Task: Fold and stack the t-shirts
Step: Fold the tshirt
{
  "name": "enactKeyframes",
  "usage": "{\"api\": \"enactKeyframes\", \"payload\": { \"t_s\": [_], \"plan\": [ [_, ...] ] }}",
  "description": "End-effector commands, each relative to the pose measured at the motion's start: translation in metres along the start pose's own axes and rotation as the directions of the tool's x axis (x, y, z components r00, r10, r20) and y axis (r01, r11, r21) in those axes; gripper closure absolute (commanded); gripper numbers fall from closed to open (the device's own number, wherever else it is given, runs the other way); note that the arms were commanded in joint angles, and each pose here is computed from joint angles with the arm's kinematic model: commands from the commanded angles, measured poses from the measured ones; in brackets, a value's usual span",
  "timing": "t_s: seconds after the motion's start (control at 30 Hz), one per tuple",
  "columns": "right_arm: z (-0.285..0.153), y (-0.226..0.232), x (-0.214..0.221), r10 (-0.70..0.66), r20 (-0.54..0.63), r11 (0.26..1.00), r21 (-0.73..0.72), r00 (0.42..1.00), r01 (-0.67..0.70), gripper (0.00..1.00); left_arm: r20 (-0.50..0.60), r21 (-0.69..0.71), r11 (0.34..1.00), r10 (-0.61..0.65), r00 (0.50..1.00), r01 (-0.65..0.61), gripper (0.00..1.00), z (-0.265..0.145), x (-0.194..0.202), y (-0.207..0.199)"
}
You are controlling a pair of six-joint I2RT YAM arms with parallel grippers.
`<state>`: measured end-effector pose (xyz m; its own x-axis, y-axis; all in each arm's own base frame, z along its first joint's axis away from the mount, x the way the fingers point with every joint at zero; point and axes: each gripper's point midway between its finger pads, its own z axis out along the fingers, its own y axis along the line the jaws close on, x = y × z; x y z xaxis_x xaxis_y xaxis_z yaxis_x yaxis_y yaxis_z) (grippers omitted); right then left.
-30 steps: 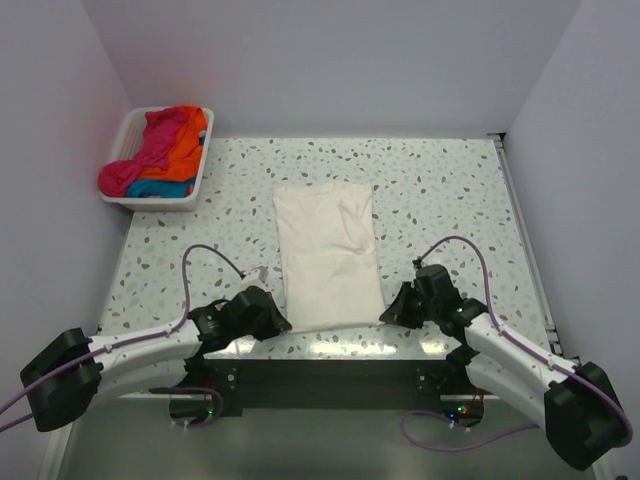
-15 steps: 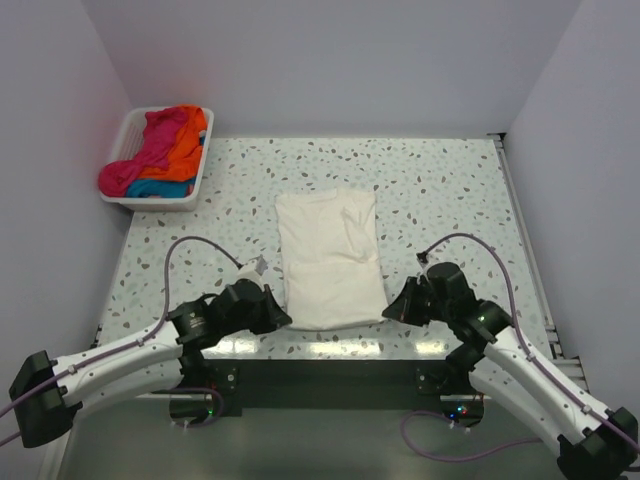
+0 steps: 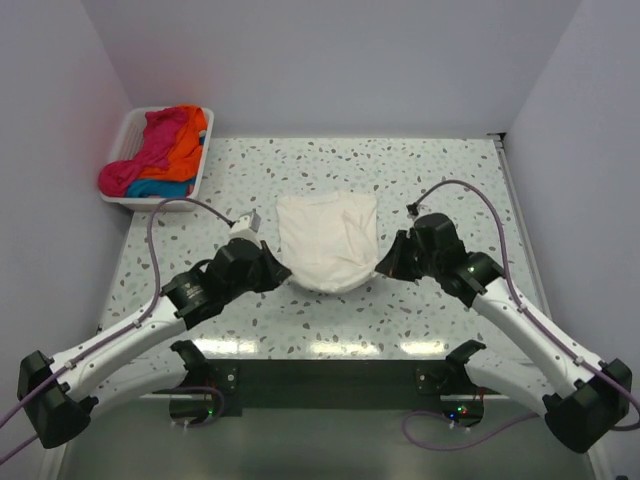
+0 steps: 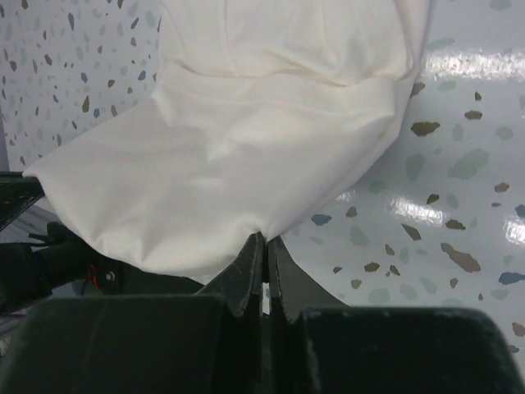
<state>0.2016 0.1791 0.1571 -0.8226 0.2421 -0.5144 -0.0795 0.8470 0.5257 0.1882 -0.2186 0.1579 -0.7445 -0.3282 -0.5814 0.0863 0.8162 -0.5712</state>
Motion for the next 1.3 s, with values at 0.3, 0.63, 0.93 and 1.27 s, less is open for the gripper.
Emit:
{"api": "enactKeyframes", "payload": {
  "t_s": [0.3, 0.63, 0.93, 1.27],
  "plan": [
    [0.054, 0.04, -0.191, -0.034, 0.222, 0.999, -0.032, 0.974, 0.042, 1.0, 0.306, 0.038, 0.998, -0.054, 0.95, 0.044, 1.0, 0.047, -0.174, -0.022],
    [0.201, -0.008, -0.267, 0.009, 0.093, 1.0, 0.018, 0.996, -0.011, 0.43, 0.275, -0.06, 0.99, -0.107, 0.956, 0.128, 0.44, 0.183, -0.246, 0.062],
    [0.164, -0.027, -0.265, -0.039, 0.181, 0.989, 0.147, 0.983, 0.012, 0.31, 0.307, -0.064, 0.993, -0.078, 0.949, 0.102, 0.25, 0.162, -0.272, 0.071],
    [0.164, -0.011, -0.189, -0.111, 0.105, 0.979, 0.183, 0.988, 0.091, 0.35, 0.223, -0.089, 0.995, -0.03, 0.974, 0.051, 0.52, 0.16, -0.201, 0.021]
  ]
}}
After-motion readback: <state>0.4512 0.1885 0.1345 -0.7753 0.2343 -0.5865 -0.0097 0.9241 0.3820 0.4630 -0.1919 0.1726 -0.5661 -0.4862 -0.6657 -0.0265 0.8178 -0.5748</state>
